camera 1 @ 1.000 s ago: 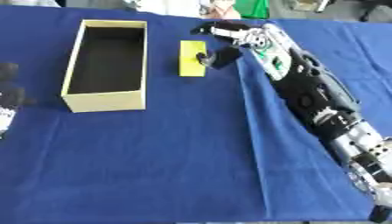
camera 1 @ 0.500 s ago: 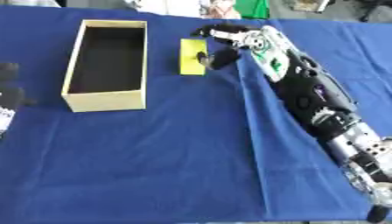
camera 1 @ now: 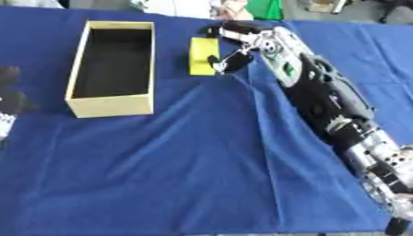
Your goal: Pick up objects on the table and place them in the box.
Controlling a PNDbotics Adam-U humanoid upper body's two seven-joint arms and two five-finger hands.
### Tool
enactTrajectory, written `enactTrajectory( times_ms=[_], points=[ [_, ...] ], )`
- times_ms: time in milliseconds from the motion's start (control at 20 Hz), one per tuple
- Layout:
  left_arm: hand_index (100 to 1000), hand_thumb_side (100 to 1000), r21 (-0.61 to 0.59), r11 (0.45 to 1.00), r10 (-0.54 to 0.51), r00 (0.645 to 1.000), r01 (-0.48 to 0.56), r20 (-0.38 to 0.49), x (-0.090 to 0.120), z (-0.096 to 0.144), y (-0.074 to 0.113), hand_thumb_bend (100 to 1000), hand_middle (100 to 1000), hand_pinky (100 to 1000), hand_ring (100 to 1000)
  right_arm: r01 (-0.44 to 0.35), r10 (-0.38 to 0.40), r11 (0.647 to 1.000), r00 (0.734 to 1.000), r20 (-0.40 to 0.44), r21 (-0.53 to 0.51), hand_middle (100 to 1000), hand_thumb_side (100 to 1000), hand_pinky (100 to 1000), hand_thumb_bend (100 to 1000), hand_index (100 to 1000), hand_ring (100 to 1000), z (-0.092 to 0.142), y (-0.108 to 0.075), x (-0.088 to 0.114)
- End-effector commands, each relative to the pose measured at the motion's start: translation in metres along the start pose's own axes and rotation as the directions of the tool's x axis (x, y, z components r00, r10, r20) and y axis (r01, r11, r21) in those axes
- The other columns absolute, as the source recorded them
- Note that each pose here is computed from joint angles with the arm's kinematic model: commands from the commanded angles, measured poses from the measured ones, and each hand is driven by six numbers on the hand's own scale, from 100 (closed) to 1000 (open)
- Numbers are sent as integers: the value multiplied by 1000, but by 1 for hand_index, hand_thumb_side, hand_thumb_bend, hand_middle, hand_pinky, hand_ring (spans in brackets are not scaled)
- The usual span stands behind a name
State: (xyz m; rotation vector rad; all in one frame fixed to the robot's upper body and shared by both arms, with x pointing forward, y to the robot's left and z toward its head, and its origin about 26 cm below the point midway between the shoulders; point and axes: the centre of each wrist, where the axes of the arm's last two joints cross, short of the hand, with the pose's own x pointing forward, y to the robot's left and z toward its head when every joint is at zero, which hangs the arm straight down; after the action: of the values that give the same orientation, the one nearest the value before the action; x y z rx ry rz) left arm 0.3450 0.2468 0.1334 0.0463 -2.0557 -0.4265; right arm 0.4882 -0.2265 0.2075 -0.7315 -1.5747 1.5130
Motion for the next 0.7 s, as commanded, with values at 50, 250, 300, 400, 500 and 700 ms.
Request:
enactTrajectory(
  times_ms=[50,250,300,400,500,700],
  points=[
    [927,676,-2,1000,-7,1000,7,27,7,-5,2,521,898,693,1000,-51,52,992,999,6,-113,501,144,871,100,1000,899,3,-22,3],
    [927,675,-4,1000,-5,1000,5,28,7,-5,1,522,897,693,1000,-56,63,981,998,31,-186,496,136,868,100,1000,894,2,-35,11],
    [927,675,-5,1000,-5,1000,5,28,7,-5,1,522,897,693,1000,-57,65,979,997,37,-196,496,136,868,100,1000,894,1,-37,13],
    [927,674,-5,1000,-4,1000,5,28,7,-5,1,522,897,693,1000,-60,73,976,996,54,-208,499,135,870,100,1000,895,0,-41,17],
    [927,674,-5,1000,-5,1000,5,27,7,-5,2,522,897,693,1000,-62,78,976,995,67,-209,490,134,869,100,1000,893,-1,-43,21],
    [927,673,-5,1000,-4,1000,4,27,7,-5,1,523,897,693,1000,-60,79,975,993,83,-215,489,132,870,100,1000,892,-2,-46,25]
  ],
)
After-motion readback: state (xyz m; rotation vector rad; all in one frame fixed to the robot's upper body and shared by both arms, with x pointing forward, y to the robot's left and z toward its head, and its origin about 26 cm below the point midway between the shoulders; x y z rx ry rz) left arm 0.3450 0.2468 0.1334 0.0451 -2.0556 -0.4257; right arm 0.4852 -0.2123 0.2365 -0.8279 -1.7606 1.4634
